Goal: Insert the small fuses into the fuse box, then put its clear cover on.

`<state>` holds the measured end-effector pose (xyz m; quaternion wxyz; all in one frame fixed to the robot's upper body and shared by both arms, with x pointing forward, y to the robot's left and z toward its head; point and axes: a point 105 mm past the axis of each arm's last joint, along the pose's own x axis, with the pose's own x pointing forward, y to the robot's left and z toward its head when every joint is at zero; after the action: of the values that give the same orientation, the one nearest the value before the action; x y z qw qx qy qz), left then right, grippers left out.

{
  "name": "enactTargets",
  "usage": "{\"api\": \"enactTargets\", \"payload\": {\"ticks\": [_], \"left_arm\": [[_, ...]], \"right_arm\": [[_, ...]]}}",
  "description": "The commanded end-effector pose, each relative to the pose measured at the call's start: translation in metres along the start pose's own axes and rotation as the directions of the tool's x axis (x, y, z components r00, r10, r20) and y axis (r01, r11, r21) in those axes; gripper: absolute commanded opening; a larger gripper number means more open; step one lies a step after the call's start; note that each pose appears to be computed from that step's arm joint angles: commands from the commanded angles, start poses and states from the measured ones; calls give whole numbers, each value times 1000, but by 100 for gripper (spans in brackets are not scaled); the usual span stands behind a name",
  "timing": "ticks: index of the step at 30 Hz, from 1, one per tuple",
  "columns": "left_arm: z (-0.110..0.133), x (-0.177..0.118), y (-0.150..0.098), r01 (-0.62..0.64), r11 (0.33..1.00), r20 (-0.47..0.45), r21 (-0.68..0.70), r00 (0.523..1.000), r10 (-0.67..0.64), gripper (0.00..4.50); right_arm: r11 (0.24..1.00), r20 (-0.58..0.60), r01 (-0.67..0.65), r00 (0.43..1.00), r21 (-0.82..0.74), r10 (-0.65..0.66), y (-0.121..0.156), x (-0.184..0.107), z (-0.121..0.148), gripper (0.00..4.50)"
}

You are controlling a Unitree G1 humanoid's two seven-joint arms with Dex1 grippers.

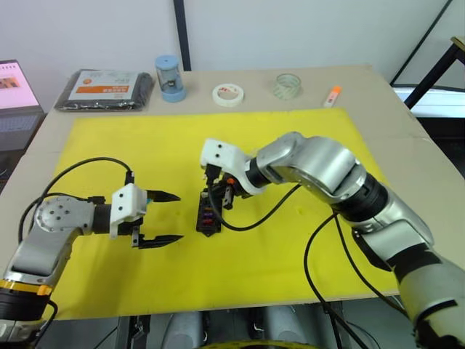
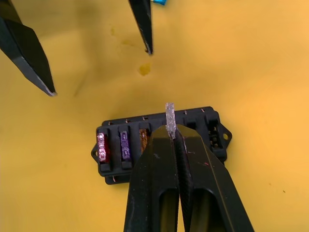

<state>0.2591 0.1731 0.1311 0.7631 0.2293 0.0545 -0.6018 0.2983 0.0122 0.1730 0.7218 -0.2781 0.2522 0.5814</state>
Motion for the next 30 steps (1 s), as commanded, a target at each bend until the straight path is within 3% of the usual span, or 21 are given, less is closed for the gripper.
{"api": "enactTargets", "payload": {"ticks": [1,30], "left_arm": [[5,1,4,11,1000,19,8,1000,-11,449],[5,14,13,19,1000,49,16,999,-20,449]], "right_arm": [[1000,13,5,1000,-25,-5,0,-1,5,0],[999,-42,29,999,-38,-30,-6,1,-11,0]]}}
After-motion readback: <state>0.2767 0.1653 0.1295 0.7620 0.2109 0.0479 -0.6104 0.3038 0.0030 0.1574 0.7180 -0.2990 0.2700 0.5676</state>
